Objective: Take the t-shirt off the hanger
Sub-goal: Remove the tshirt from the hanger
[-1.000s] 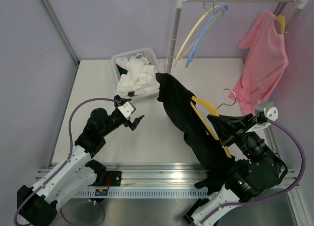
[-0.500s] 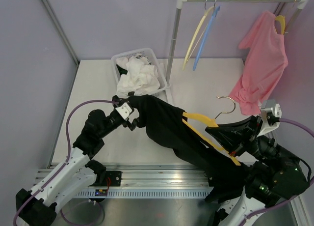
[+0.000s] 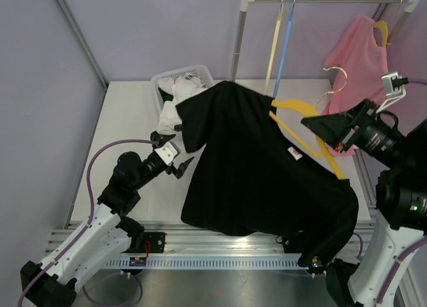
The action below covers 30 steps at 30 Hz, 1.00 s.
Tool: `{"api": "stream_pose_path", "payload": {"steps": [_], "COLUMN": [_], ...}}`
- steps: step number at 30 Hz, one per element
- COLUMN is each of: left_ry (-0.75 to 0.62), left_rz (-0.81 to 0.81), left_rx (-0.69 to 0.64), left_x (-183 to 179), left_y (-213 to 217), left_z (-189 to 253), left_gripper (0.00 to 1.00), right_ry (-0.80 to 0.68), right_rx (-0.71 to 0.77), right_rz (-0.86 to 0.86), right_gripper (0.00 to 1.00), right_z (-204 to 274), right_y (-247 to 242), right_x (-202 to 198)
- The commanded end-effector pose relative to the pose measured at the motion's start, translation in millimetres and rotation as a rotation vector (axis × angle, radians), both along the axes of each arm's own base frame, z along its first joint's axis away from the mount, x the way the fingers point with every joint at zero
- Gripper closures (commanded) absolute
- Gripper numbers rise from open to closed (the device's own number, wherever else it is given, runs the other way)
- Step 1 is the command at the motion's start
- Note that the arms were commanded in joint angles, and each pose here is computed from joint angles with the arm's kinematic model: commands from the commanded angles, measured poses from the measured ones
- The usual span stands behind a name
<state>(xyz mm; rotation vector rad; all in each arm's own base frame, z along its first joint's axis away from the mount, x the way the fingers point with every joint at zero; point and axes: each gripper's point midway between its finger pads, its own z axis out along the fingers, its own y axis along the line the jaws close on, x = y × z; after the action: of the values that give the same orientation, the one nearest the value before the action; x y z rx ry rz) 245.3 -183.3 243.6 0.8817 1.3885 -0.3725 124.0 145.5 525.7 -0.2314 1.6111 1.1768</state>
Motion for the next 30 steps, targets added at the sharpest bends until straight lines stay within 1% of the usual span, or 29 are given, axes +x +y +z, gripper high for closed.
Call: {"api": "stream_pose_path", "payload": {"steps": [1,2,4,7,9,10,11,13,16,18,19,21,24,27,30], "left_ry": [-0.052,-0.052,-0.060,-0.062,-0.060,-0.057,-0.058,-0.050,-0.045,-0.045,-0.040,-0.040,-0.041,-0.045,-0.046], "left_rz": [0.011,0.011,0.018,0.030,0.035,0.038,0.038,0.041,0.047,0.048,0.050,0.051,0.051,0.057,0.060], "left_rx": [-0.028,-0.028,-0.031,-0.026,-0.023,-0.021,-0.022,-0.017,-0.012,-0.010,-0.008,-0.006,-0.005,-0.002,-0.004], "left_x": [1.6,1.5,2.2,4.8,6.6,7.6,8.1,10.0,12.6,13.5,14.4,15.0,15.3,15.9,16.3], "left_y": [0.5,0.7,1.8,3.0,2.9,3.0,2.7,2.1,1.9,1.8,1.5,1.5,1.4,2.5,2.9], "left_z": [14.5,13.8,15.0,13.7,12.2,11.3,11.5,8.7,6.6,6.0,4.6,4.0,4.0,4.1,4.1], "left_gripper": [0.01,0.01,0.01,0.01,0.01,0.01,0.01,0.01,0.01,0.01,0.01,0.01,0.01,0.01,0.01], "right_ry": [0.155,0.172,0.172,0.222,0.224,0.245,0.237,0.227,0.213,0.211,0.209,0.216,0.199,0.185,0.158], "right_rx": [-0.096,-0.108,-0.130,-0.169,-0.200,-0.218,-0.237,-0.261,-0.279,-0.300,-0.315,-0.366,-0.432,-0.440,-0.423], "right_rz": [-0.345,-0.412,-0.422,-0.422,-0.349,-0.347,-0.320,-0.339,-0.310,-0.324,-0.304,-0.337,-0.332,-0.308,-0.336], "right_gripper": [1.00,1.00,1.00,1.00,1.00,1.00,1.00,1.00,1.00,1.00,1.00,1.00,1.00,1.00,1.00], "right_z": [-25.5,-26.8,-21.7,-29.4,-32.7,-37.2,-37.9,-37.3,-37.1,-39.4,-39.8,-44.4,-43.1,-41.5,-32.2], "right_y": [-44.1,-54.3,-54.6,-54.2,-40.4,-39.3,-33.7,-35.2,-29.5,-31.1,-25.8,-28.9,-16.8,-7.6,-8.8], "right_x": [46.7,57.6,54.7,69.5,68.4,72.0,68.4,67.7,61.4,63.6,65.1,71.1,84.4,88.1,93.1]}}
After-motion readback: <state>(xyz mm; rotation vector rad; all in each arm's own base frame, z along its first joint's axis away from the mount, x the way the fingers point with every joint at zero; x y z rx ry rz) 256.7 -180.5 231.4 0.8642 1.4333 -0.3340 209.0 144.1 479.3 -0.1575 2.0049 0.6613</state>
